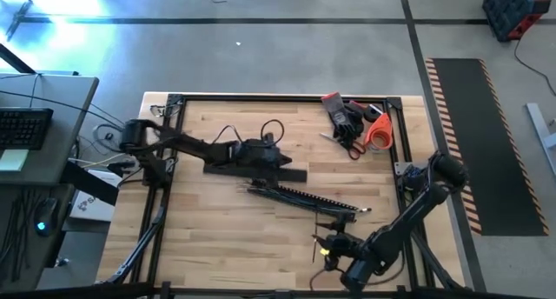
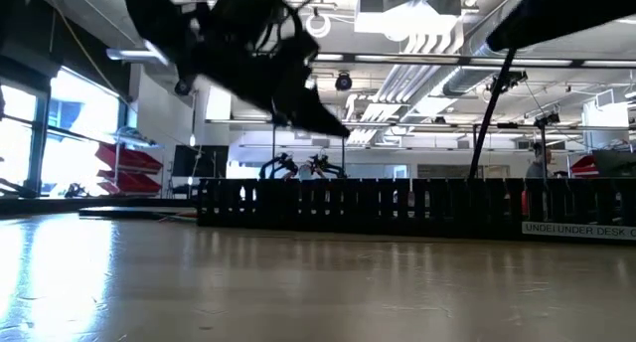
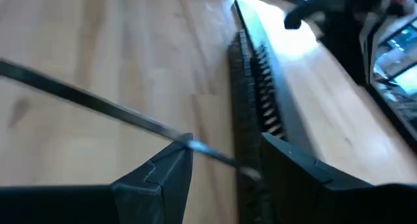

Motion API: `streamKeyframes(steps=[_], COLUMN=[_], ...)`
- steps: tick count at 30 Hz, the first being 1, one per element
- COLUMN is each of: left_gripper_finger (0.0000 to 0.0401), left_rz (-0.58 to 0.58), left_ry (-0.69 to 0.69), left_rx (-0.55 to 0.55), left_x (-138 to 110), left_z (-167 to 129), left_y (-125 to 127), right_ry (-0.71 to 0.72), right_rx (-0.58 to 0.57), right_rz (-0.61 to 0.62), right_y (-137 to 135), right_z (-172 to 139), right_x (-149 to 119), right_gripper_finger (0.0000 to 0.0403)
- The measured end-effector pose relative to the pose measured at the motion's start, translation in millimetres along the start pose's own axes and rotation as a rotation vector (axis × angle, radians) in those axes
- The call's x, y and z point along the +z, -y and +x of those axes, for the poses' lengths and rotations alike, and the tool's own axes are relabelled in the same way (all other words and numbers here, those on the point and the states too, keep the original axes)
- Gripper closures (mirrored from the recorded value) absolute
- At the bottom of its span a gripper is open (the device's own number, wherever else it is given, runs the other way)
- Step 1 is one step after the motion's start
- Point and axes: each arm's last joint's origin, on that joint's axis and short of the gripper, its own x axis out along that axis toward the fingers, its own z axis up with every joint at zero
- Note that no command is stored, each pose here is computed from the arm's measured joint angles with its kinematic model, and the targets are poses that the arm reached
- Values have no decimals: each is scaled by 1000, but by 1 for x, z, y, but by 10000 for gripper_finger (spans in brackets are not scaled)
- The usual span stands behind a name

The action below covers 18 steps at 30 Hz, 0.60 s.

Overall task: Ziptie cables
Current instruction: Close the black cable duct

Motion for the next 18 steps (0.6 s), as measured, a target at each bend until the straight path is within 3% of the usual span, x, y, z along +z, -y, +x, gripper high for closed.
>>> streamKeyframes(steps=[4, 9, 12, 18], left_gripper_finger=[398, 398, 398, 398], left_rz=[34, -37, -79, -185], left_ry=[-124, -258, -297, -283], left_rx=[57, 106, 125, 86], left_x=[23, 23, 8, -26], left_z=[-26, -67, -85, -109], left_y=[13, 48, 77, 130], right_ry=[-91, -261, -297, -373], right_rx=[-30, -22, -15, 59], right_rz=[34, 10, 14, 146], right_y=[32, 69, 87, 122], right_z=[19, 71, 98, 132], right_x=[15, 25, 30, 34], right_gripper_finger=[240, 240, 240, 240])
